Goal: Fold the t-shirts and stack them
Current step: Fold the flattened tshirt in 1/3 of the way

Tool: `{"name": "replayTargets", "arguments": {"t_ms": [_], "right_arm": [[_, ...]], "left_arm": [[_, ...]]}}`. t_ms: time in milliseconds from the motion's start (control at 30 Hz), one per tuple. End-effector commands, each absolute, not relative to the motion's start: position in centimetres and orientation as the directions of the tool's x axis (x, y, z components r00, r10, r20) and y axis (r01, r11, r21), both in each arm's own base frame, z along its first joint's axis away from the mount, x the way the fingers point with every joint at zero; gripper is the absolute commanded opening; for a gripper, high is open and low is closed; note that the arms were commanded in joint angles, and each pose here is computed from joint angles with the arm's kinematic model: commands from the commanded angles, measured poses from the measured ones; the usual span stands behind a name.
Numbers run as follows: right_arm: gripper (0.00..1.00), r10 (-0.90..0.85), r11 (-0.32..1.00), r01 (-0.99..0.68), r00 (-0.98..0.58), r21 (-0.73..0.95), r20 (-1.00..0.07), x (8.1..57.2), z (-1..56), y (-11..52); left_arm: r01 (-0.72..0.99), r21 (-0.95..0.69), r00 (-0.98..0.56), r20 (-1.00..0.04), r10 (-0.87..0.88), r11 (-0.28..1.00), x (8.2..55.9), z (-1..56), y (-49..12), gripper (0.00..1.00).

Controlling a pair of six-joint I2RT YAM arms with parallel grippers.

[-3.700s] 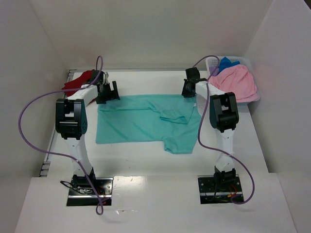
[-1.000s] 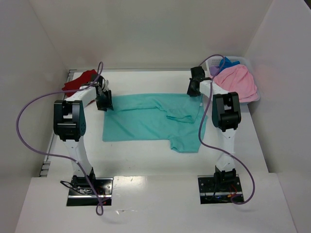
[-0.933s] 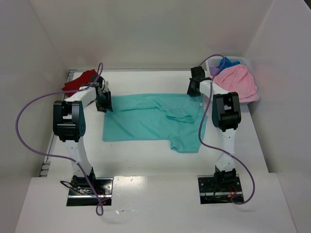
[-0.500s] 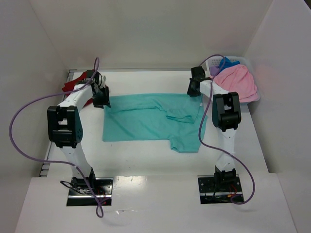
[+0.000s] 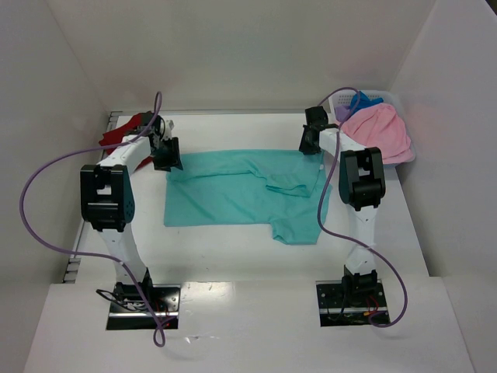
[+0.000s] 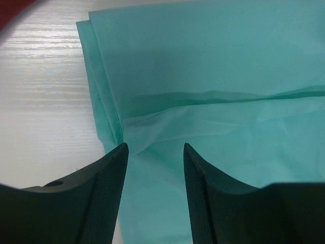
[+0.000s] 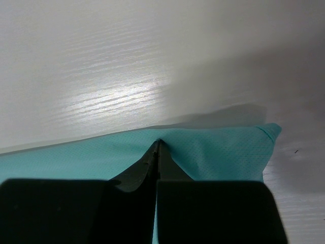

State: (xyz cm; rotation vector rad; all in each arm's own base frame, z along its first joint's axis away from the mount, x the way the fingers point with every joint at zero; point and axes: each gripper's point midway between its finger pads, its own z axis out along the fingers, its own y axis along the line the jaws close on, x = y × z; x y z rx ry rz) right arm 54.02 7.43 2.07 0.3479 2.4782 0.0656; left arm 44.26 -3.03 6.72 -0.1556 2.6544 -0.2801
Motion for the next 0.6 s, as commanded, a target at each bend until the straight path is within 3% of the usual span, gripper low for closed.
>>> {"name": "replayTargets", "arguments": {"t_ms": [0,200,367,567], "right_arm": [[0.00,0.266,0.963,0.242,-0.785,0.117,-0.559,52.9,1.6,7.0],[0.00,0.266,0.963,0.242,-0.785,0.117,-0.559,52.9,1.6,7.0],[0.00,0.266,0.963,0.242,-0.785,0.117,-0.559,52.9,1.6,7.0],[0.00,0.267,0.963,0.241,-0.780,0.121,-0.566,53.2,1.9,7.0]], "left_arm": [[-0.067,-0.252,-0.884,-0.434,-0.175,0.965,44.5,5.9,-3.4,0.54],[-0.081,-0.255,-0.892,-0.414,-0.184,0.964,44.4,4.8,-3.4,0.47],[-0.085,-0.254,-0.899,-0.397,-0.184,0.964,44.0,4.1,-3.4,0.27],[-0.081,-0.242,-0.899,-0.402,-0.176,0.967,43.9,4.5,-3.2,0.11]]}}
